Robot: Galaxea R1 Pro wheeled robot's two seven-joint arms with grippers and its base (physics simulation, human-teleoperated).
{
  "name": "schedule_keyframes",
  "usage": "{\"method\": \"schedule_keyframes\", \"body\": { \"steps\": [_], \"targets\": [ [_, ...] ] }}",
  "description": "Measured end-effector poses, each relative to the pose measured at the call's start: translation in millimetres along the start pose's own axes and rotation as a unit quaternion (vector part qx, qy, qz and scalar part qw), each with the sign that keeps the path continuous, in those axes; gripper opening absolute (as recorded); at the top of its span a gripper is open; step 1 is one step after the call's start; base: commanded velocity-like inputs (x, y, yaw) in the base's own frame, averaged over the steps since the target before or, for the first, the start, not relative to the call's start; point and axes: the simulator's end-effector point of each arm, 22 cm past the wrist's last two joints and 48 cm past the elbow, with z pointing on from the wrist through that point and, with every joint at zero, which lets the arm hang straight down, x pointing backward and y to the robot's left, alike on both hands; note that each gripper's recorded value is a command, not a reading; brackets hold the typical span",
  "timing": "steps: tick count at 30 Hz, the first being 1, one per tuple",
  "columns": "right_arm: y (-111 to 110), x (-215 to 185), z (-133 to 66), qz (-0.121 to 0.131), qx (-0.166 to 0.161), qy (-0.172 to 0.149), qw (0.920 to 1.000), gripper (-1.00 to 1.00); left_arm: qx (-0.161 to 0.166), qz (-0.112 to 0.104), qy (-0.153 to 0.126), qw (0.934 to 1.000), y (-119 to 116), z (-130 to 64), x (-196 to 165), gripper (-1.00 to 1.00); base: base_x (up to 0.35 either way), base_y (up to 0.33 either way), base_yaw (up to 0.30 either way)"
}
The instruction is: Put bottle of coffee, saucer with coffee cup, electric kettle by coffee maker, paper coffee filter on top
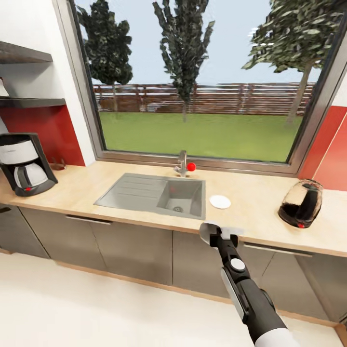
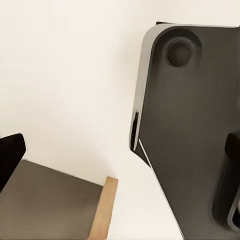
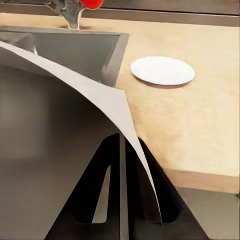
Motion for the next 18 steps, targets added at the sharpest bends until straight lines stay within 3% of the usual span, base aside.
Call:
{"method": "schedule_keyframes", "body": {
  "steps": [18],
  "targets": [
    [0.4, -6.9, -2.2, 0.001, 0.000, -0.006, 1.0000, -1.00, -0.001, -0.002, -0.006, 1.0000, 1.1, 0.4, -4.5, 1.00, 0.226, 0.266, 0.275]
  ]
}}
